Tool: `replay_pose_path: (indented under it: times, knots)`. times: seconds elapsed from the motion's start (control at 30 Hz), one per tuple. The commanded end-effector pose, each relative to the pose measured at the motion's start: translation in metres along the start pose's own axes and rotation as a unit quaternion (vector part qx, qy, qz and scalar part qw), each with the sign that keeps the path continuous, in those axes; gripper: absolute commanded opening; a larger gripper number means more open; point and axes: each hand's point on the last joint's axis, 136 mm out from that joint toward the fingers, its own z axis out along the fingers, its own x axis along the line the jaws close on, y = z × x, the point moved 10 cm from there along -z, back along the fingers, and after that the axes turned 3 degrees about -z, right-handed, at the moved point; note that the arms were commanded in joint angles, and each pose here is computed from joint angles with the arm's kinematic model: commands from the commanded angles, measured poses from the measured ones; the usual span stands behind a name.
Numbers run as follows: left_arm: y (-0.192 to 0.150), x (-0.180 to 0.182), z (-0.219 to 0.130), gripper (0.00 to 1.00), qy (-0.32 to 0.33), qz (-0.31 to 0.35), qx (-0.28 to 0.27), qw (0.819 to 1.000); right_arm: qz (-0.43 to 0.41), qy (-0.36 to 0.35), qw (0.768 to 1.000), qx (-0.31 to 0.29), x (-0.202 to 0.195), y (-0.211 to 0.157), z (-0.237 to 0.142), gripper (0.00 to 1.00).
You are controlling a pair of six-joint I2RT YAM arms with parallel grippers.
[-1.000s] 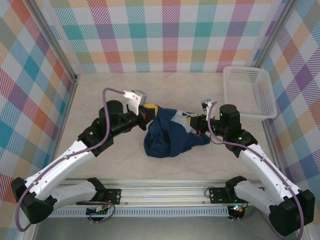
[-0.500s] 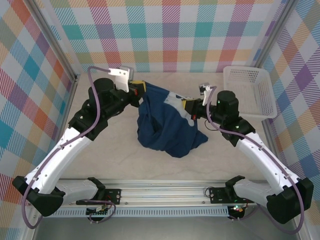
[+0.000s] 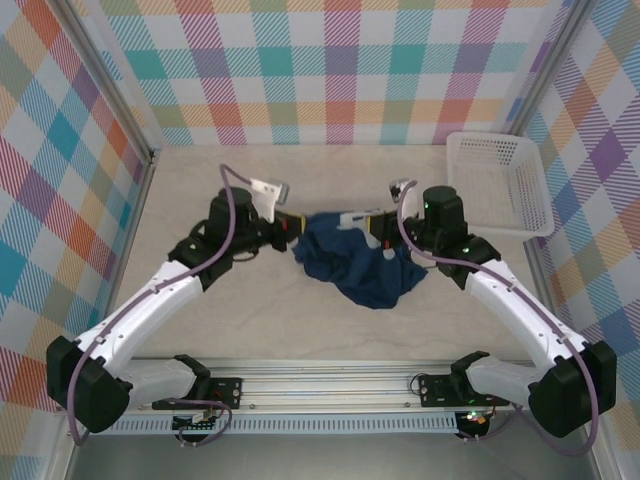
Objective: Fold the inside-out t-shirt
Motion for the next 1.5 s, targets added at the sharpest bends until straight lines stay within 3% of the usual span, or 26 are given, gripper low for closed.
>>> replay_pose_path:
  times: [0.0,0.13,0.27,0.43,0.67,0.8,0.87,0.97,1.03,1.13,1.23,1.37,1.47]
  knots:
    - [-0.044,-0.001,0.012,0.00,-0.039,-0.015,0.040,0.998,0.081,0.003,0.992,0.100,-0.013,-0.051,0.007,0.03]
    - [-0.099,0.005,0.028,0.00,-0.051,-0.047,0.098,0.993,0.155,-0.015,0.972,0.178,-0.023,-0.104,0.013,0.11]
    - [-0.134,-0.004,0.033,0.00,-0.045,-0.023,0.160,0.986,0.181,-0.045,0.952,0.241,-0.025,-0.129,0.008,0.25]
    - [-0.159,-0.003,0.035,0.00,-0.031,-0.015,0.200,0.979,0.139,-0.060,0.969,0.196,-0.015,-0.106,-0.010,0.39]
    - [-0.160,0.001,0.033,0.00,-0.005,-0.014,0.201,0.980,0.091,-0.030,0.981,0.170,-0.003,-0.070,0.026,0.42]
    - [-0.161,0.006,0.026,0.00,0.020,-0.010,0.186,0.982,0.023,-0.112,0.976,0.184,-0.009,-0.058,0.044,0.46]
    - [-0.159,0.006,0.022,0.00,0.026,-0.010,0.172,0.985,-0.007,-0.149,0.970,0.192,-0.018,-0.056,0.057,0.53]
    - [-0.153,0.004,0.017,0.00,0.025,-0.009,0.150,0.988,-0.015,-0.149,0.965,0.214,-0.025,-0.060,0.086,0.56]
    - [-0.146,0.001,0.014,0.00,0.025,-0.009,0.132,0.991,-0.013,-0.151,0.962,0.229,-0.030,-0.064,0.101,0.51]
    - [-0.124,-0.010,0.003,0.00,0.012,-0.004,0.088,0.996,-0.035,-0.194,0.955,0.220,-0.035,-0.055,0.102,0.20]
    - [-0.091,-0.028,-0.014,0.00,-0.015,0.004,0.023,1.000,-0.053,-0.210,0.960,0.176,-0.032,-0.026,0.080,0.03]
    - [-0.039,-0.058,-0.043,0.00,-0.053,0.031,-0.065,0.996,-0.048,-0.189,0.975,0.102,-0.021,0.018,0.043,0.00]
    - [-0.007,-0.072,-0.065,0.00,-0.039,0.059,-0.112,0.991,-0.039,-0.170,0.983,0.059,-0.016,0.046,0.019,0.00]
